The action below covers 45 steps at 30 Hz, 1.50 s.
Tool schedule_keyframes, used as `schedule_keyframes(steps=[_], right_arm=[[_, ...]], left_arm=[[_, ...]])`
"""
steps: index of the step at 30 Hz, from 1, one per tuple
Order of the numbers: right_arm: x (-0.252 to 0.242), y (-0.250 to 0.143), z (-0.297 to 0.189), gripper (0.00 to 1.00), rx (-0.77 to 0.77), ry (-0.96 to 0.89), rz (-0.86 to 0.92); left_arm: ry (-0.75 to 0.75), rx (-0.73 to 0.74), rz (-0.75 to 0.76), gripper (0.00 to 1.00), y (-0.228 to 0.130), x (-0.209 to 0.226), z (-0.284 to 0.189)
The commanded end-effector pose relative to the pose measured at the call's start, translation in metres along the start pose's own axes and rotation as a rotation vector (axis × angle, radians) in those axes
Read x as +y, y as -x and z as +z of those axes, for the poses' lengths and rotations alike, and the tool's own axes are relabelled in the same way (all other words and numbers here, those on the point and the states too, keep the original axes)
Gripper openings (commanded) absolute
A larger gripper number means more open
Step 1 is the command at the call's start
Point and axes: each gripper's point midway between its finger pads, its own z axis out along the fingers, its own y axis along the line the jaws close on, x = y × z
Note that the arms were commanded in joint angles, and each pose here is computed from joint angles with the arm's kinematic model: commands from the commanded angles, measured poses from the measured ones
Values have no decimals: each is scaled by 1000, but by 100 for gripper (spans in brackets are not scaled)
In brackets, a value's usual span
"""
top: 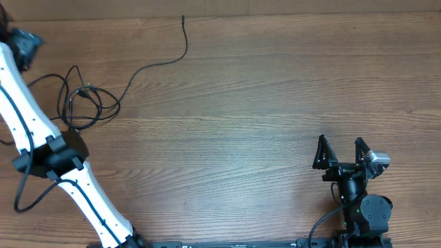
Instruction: Untangle cables
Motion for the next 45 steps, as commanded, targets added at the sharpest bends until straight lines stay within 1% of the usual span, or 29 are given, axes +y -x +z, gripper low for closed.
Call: schedule_keyframes(steps=[1,7,16,22,26,30,34,39,45], right_arm=[[-1,-3,0,100,-1,-2,4],[-1,-3,0,100,-1,-2,4],[-1,-3,0,100,-1,-2,4],[-1,-3,0,100,-1,-2,4],[-1,-3,0,100,-1,-2,4],[-1,-3,0,100,-1,-2,4],[-1,-3,0,100,-1,-2,4],[-1,-3,0,100,-1,-2,4],[-1,-3,0,100,-1,-2,4]], left_arm=[[-90,-122,-37,100,31,3,-48],[-151,-210,-73,100,46,16,-105],[-273,-326,-78,100,41,22,-194],[-332,-365,-68,100,21,36,-252],[-330,-324,-33,99,-9,50,-275],[-321,-244,37,100,-51,58,-280],[-301,-140,138,100,-98,63,-272],[-240,-21,244,100,-145,75,-248],[-110,112,334,100,-191,105,-208]])
